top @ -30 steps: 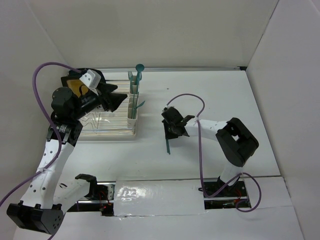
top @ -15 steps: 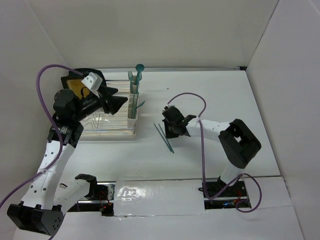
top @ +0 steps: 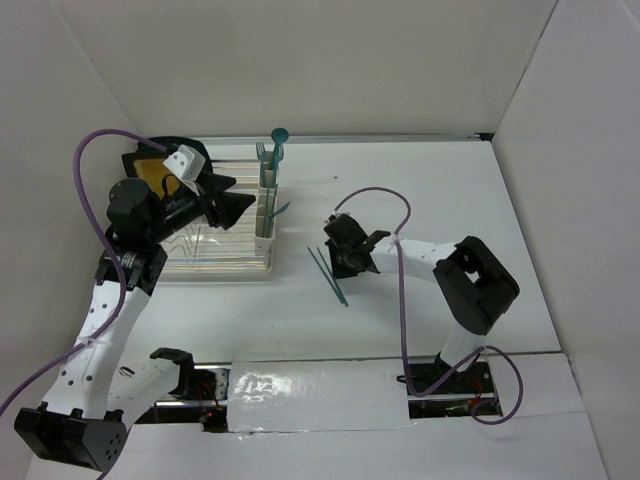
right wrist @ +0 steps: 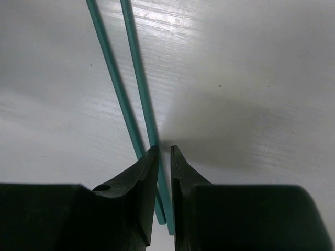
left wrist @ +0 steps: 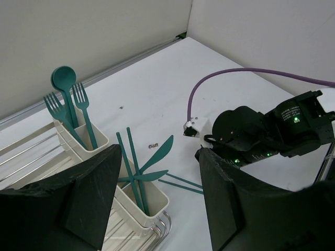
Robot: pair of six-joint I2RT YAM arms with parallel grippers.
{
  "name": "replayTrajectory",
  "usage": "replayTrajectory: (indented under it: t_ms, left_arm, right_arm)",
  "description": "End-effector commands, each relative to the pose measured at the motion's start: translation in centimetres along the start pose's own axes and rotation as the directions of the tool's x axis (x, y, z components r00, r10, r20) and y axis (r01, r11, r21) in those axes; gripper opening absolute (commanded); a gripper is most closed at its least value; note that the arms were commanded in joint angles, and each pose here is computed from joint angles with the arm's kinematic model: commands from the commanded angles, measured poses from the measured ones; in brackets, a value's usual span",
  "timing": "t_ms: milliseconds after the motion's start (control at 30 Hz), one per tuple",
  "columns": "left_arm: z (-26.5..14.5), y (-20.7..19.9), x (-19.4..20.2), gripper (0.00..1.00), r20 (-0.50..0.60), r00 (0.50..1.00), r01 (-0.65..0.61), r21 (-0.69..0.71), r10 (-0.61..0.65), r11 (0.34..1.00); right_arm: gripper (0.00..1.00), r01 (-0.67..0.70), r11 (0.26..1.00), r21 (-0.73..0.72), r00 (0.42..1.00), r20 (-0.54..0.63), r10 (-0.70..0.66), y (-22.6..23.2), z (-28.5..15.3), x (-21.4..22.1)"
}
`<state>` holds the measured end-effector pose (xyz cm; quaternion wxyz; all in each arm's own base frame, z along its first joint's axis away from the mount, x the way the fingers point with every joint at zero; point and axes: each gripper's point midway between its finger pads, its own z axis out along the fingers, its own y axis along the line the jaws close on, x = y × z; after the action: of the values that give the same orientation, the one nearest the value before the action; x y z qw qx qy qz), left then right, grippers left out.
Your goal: Sort the eating utensils into containers
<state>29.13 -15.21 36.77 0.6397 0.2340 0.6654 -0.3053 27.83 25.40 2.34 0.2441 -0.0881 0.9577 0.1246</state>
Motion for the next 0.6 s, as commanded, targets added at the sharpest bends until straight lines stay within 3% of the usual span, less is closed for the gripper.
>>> replayTrajectory:
  t_ms: [0, 567]
  left_arm:
    - [-0.2, -0.1, -0.9, 0.73, 0.032, 0.999, -0.042, 0.001, 0.042, 0.999]
    - [-0.4, 0.1, -0.3, 0.73, 0.011, 0.999, -0.037, -0.007, 0.037, 0.999]
  right_arm:
    - [0.22, 0.033, 0.999, 0.042, 0.999, -0.035, -0.032, -0.4, 0.4, 0.9]
    - [0.22, 0.079, 0.991, 0.106, 0.993, -0.092, -0.07, -1.4, 2.0, 3.0]
